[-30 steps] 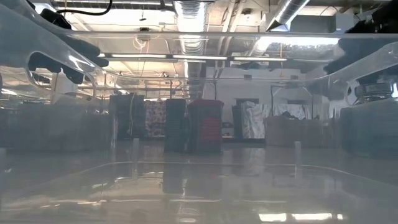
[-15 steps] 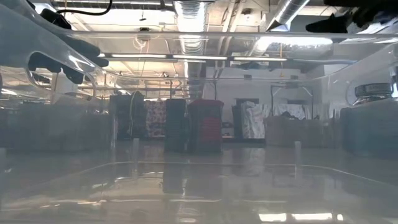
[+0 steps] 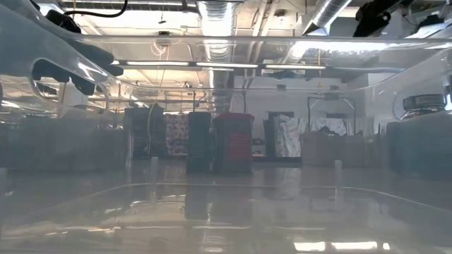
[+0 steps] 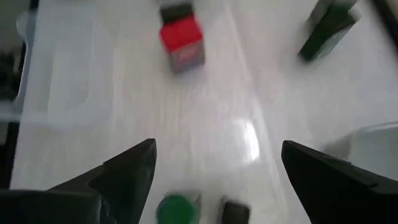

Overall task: Sort spices by type
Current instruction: Put the middle right Green seasoning into the grey bin

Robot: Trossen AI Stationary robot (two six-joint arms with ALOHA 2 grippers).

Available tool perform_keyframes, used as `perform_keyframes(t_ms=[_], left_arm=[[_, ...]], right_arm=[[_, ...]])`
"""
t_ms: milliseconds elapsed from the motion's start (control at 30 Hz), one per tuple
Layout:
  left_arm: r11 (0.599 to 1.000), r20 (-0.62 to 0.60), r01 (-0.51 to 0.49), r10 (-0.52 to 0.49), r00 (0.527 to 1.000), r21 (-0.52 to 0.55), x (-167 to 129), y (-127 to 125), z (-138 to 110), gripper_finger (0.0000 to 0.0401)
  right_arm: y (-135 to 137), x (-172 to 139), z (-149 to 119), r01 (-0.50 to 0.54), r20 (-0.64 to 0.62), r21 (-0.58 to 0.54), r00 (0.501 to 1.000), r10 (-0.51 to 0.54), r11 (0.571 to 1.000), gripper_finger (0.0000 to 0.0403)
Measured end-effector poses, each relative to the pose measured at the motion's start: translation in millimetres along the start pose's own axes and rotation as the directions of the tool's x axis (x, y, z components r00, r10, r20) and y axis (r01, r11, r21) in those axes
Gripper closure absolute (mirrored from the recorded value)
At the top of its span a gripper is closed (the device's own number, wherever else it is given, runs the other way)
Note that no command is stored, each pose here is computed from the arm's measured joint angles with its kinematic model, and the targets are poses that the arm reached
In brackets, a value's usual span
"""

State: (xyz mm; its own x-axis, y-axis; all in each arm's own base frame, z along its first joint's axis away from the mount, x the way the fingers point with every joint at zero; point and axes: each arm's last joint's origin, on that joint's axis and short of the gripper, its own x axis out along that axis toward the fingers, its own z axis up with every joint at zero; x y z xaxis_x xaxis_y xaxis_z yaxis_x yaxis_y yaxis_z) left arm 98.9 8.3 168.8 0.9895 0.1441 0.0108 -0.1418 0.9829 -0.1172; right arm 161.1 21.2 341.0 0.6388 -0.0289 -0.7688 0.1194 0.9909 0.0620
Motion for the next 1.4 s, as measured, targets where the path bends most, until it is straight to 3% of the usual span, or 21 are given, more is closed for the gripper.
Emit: perform_keyframes(t_ms=[133,333,633,867,1400], left_arm=[[1.000,0.000,0.000,0.000,1.000,0.000,0.0,0.0,0.0,0.0218],[1.000,0.000,0.000,0.000,1.000,0.000,0.0,0.0,-0.1,0.0218],[1.000,0.000,0.000,0.000,1.000,0.000,0.0,0.0,0.0,0.0218],[1.000,0.000,0.000,0.000,1.000,0.000,0.0,0.0,-0.1,0.0218],[1.000,0.000,0.000,0.000,1.000,0.000,0.0,0.0,0.0,0.0218]], right_arm=[[16.0,15.4,-0.5,0.001,-0.174,-0.042,0.985,-0.008,0.999,0.0030],[34.6,27.3,-9.0,-0.006,-0.292,-0.063,0.956,-0.013,0.998,0.0030],[39.1,41.1,-34.3,0.034,-0.340,-0.079,0.938,-0.059,0.996,0.0030],[35.2,56.1,-52.6,0.020,-0.296,-0.036,0.955,-0.030,0.999,0.0030],[37.9,92.7,-75.1,-0.011,-0.352,-0.039,0.936,-0.004,0.999,0.0030]])
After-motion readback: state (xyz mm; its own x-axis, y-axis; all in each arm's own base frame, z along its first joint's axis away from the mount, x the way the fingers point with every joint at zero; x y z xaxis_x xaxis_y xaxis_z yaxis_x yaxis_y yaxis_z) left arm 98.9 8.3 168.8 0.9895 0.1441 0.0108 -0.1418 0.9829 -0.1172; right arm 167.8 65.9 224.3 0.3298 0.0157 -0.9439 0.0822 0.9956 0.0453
